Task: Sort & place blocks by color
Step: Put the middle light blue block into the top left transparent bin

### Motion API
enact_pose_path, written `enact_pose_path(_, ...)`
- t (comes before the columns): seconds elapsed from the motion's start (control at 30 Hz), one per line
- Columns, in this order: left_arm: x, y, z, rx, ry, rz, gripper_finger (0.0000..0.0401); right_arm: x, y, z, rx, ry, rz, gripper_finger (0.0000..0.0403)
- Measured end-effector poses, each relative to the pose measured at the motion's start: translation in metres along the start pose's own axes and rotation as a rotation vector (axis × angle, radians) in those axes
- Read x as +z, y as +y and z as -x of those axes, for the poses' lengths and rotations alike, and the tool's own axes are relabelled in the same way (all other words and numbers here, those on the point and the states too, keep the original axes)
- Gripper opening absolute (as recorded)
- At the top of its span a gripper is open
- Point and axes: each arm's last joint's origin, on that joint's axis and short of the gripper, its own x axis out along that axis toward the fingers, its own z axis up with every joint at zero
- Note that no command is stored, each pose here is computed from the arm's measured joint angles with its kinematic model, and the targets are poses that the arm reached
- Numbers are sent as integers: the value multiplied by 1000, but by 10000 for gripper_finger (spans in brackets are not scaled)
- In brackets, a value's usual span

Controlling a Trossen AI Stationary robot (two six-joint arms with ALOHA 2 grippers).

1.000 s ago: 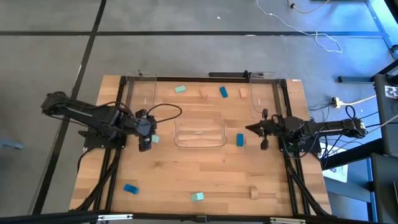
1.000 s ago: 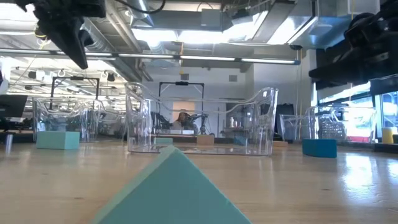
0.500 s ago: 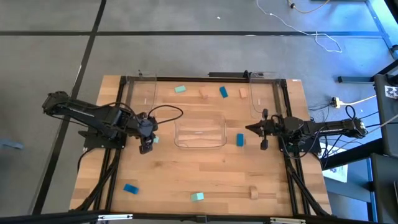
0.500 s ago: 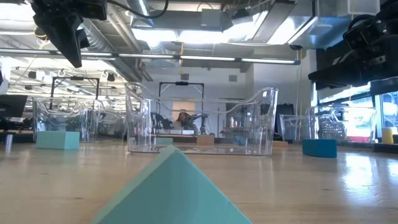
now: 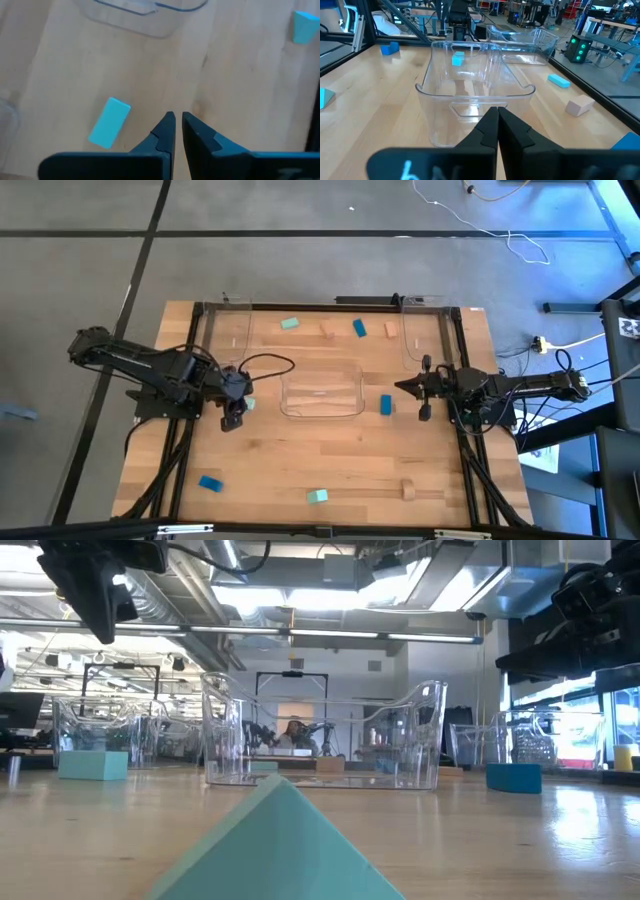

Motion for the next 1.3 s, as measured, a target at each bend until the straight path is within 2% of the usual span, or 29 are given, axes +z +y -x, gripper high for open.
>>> enact_pose_path(0.17,-1,0,0,-27,34,76,69,0,0,0,0,0,0,10)
enact_pose_path(0.27,-2,3,-3,-42,54,147,109,0,0,0,0,0,-2,10)
enact_pose_path(0.43,-2,9,-10,-41,48,179,186,0,0,0,0,0,-2,10)
enact_pose_path(0.5,-3,11,-12,-35,52,125,215,0,0,0,0,0,-1,10)
enact_pose_path(0.6,-4,13,-17,-17,38,-87,243,0,0,0,0,0,-1,10)
enact_pose_path(0.7,-5,14,-27,-8,58,-178,252,0,0,0,0,0,0,10)
enact_pose_path(0.83,-8,17,-38,40,105,-180,253,0,0,0,0,0,-1,10)
enact_pose_path(1.0,-6,20,-56,190,135,-198,254,0,0,0,0,1,-1,10)
enact_pose_path(1.17,-5,23,-81,217,260,-231,254,0,0,0,0,0,-1,10)
enact_pose_path(1.3,-5,30,-99,288,333,-216,254,0,0,0,0,1,0,10)
